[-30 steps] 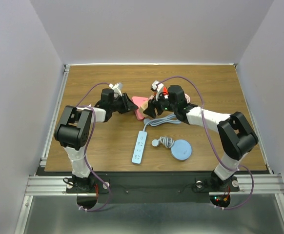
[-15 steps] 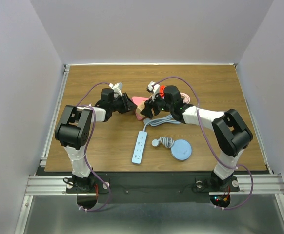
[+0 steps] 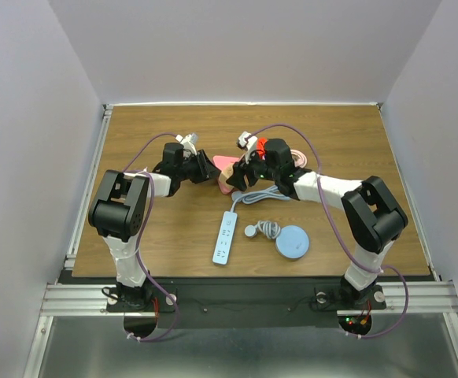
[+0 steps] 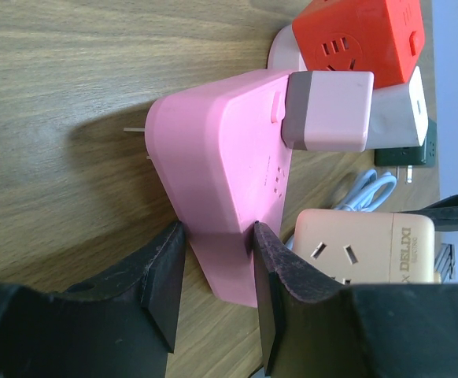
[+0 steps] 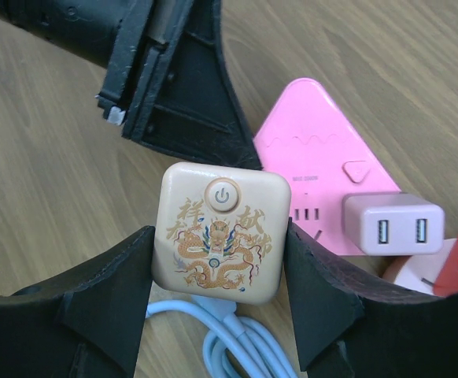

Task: Insert the plug

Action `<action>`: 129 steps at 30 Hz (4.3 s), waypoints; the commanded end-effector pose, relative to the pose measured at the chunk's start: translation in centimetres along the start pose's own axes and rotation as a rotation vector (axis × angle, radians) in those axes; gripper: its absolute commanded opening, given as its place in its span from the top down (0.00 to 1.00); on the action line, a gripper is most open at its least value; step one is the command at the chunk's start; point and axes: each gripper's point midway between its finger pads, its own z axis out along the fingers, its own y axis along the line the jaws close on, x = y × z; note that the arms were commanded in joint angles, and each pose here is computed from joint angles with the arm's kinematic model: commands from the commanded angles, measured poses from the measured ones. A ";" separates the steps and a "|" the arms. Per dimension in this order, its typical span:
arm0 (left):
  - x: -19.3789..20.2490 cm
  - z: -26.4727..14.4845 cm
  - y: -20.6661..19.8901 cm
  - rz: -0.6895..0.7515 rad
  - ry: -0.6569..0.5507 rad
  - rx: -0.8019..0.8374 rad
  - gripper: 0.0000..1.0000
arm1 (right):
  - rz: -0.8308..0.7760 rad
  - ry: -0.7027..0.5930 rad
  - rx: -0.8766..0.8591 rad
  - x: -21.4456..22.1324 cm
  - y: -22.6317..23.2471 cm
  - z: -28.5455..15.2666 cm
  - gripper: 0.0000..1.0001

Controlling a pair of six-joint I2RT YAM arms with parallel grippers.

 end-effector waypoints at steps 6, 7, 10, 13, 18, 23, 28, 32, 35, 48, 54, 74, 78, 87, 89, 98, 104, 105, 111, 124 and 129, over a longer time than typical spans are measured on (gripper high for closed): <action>3.1 0.1 4.2 0.022 0.094 -0.144 1.00 | -0.073 -0.174 0.045 -5.4 -0.3 -0.7 1.00; 3.0 0.1 4.1 0.027 0.092 -0.141 1.00 | -0.073 -0.172 0.042 -5.3 -0.2 -0.7 1.00; 3.0 -0.1 4.1 0.026 0.090 -0.141 1.00 | -0.068 -0.168 0.037 -5.1 -0.1 -0.6 1.00; 2.9 -0.1 4.0 0.029 0.087 -0.141 1.00 | -0.059 -0.161 0.029 -4.8 -0.1 -0.4 1.00; 2.9 -0.1 4.0 0.030 0.089 -0.139 1.00 | -0.041 -0.151 0.015 -4.3 0.3 -0.5 0.99; 2.9 0.0 3.9 0.029 0.090 -0.136 1.00 | -0.031 -0.146 0.019 -4.0 0.4 -0.8 1.00; 2.7 0.0 3.8 0.033 0.087 -0.132 1.00 | -0.022 -0.128 0.021 -3.2 0.4 -0.8 1.00; 2.8 0.0 3.8 0.032 0.089 -0.133 1.00 | -0.018 -0.123 0.024 -3.1 0.3 -0.7 1.00; 2.9 0.0 3.9 0.031 0.090 -0.134 1.00 | -0.014 -0.118 0.027 -2.9 0.3 -0.8 1.00; 2.6 -0.1 3.6 0.034 0.087 -0.126 1.00 | 0.008 -0.121 0.003 -2.6 1.3 -1.2 0.99; 2.5 -0.2 3.4 0.038 0.084 -0.123 1.00 | -0.003 -0.154 0.004 -3.8 1.5 -1.1 1.00; 2.7 -0.2 3.3 0.039 0.091 -0.116 1.00 | -0.034 -0.159 0.033 -4.4 0.5 -0.2 1.00; 2.8 -0.3 3.4 0.038 0.095 -0.118 1.00 | -0.032 -0.152 0.030 -4.1 0.3 0.2 1.00; 2.8 -0.3 3.4 0.041 0.095 -0.118 1.00 | -0.015 -0.131 0.024 -3.0 0.4 0.4 1.00; 2.7 -0.2 3.4 0.043 0.095 -0.118 1.00 | -0.010 -0.126 0.024 -2.7 0.5 0.2 1.00; 2.6 -0.1 3.5 0.042 0.096 -0.124 1.00 | 0.011 -0.098 0.026 -1.3 0.9 -0.4 0.99; 2.5 -0.1 3.5 0.044 0.099 -0.125 1.00 | 0.011 -0.088 0.028 -1.2 0.9 -0.6 1.00; 2.5 -0.1 3.5 0.045 0.099 -0.125 1.00 | 0.013 -0.086 0.028 -1.1 0.9 -0.6 1.00; 2.4 -0.1 3.5 0.049 0.097 -0.129 1.00 | 0.012 -0.078 0.040 -1.0 0.7 -0.7 0.99; 2.4 0.0 3.4 0.049 0.103 -0.123 1.00 | 0.003 -0.065 0.045 -0.9 0.7 -1.0 1.00; 2.5 0.0 3.4 0.052 0.106 -0.121 1.00 | 0.004 -0.068 0.039 -0.7 0.6 -0.5 1.00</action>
